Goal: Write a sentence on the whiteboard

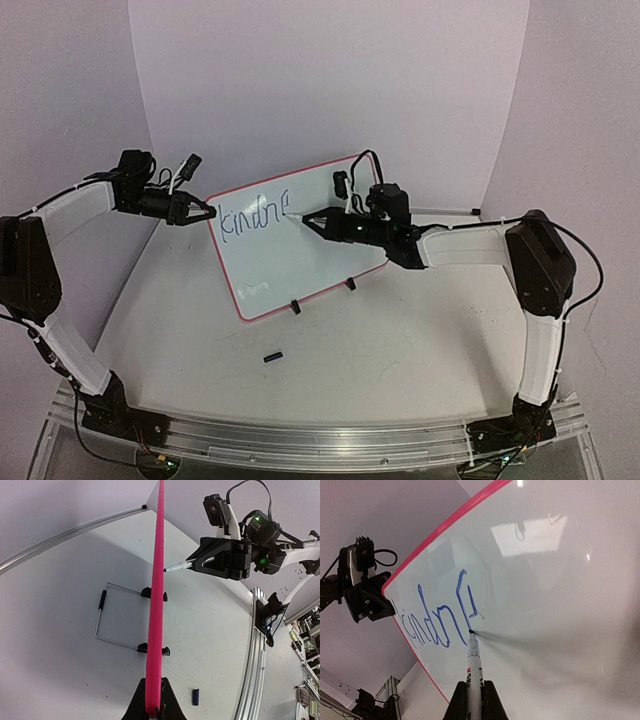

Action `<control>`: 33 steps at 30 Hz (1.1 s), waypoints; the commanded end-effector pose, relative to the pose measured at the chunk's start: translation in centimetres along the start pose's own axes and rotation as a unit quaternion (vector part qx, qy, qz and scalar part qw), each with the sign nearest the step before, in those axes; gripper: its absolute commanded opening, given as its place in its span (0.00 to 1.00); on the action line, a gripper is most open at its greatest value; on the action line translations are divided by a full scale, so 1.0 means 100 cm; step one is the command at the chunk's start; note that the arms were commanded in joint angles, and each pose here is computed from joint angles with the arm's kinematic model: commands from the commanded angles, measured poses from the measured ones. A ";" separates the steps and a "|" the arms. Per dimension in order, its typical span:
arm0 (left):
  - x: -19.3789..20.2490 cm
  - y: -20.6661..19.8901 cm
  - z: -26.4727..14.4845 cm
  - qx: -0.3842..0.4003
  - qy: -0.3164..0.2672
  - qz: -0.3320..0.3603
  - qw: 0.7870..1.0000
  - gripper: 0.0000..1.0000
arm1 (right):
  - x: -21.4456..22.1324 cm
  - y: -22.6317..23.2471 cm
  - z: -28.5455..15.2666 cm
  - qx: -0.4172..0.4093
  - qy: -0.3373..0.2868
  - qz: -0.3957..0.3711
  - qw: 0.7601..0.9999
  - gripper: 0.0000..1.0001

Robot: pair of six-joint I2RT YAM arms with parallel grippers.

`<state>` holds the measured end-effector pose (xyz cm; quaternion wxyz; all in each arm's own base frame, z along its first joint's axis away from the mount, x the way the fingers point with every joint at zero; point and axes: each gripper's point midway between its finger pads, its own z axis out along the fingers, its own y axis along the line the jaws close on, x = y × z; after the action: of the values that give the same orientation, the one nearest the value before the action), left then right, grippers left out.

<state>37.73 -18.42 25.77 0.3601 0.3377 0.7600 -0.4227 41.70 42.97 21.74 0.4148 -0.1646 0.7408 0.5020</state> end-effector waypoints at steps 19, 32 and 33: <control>-0.004 -0.005 -0.003 -0.013 0.006 0.030 0.999 0.00 | -0.054 0.051 -0.042 -0.039 -0.078 -0.038 0.995 0.00; -0.005 -0.006 -0.004 -0.014 0.005 0.030 0.999 0.00 | -0.055 0.037 -0.053 -0.026 -0.047 -0.054 0.997 0.00; -0.005 -0.006 -0.004 -0.014 0.005 0.030 0.999 0.00 | -0.054 0.035 -0.052 -0.023 -0.043 -0.056 0.997 0.00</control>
<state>37.71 -18.46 25.77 0.3609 0.3399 0.7591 -0.4219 40.01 39.46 27.87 0.4633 -0.1731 0.7038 0.5100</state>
